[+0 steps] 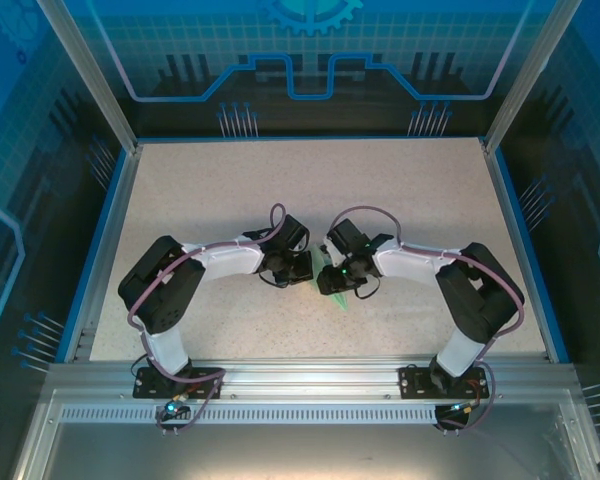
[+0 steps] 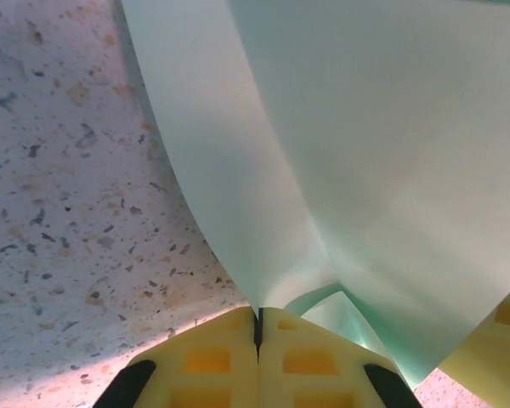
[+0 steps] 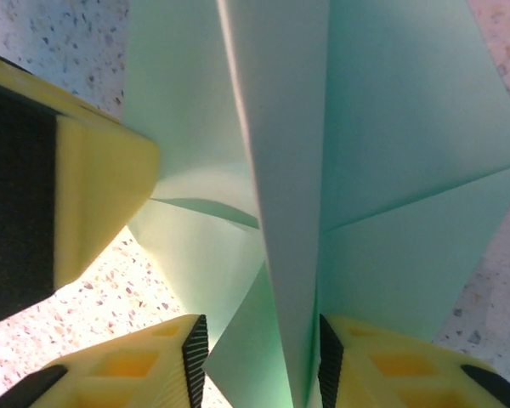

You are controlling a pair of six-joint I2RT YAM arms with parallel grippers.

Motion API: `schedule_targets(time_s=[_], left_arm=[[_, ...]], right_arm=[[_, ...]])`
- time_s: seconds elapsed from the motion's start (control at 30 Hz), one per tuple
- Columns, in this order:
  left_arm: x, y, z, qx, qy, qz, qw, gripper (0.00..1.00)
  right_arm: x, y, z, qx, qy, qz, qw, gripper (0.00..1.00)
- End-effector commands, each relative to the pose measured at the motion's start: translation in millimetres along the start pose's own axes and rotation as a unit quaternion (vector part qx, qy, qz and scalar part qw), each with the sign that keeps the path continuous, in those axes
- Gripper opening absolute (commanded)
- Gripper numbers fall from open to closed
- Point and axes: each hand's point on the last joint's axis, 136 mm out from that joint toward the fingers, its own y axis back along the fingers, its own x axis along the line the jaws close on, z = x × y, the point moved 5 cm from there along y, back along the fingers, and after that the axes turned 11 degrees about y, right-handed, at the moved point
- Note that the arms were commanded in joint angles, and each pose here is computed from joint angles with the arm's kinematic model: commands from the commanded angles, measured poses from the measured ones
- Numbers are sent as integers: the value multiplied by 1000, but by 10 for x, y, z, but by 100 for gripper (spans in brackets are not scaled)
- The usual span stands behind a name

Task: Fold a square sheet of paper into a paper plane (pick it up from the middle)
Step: Turn over a paper plane at the center of the table.

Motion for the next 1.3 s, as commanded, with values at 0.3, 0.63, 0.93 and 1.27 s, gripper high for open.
schedule_targets(time_s=[0.3,0.63,0.93,1.27], left_arm=[[-58,282,-18,-35,-12,-34,999,24],[421,939,34,-205,33,9,978,56],[817,1069,-14,-244,47,52,967,59],[885,1191,33,-267,37,58,961,61]], right_arm=[[17,154,82,16,-4,-112,994,4],[-54,200,161,14,-153,-168,974,6],[7,-88,184,53,-143,-183,971,15],[148,483,307,2,-104,-179,978,37]])
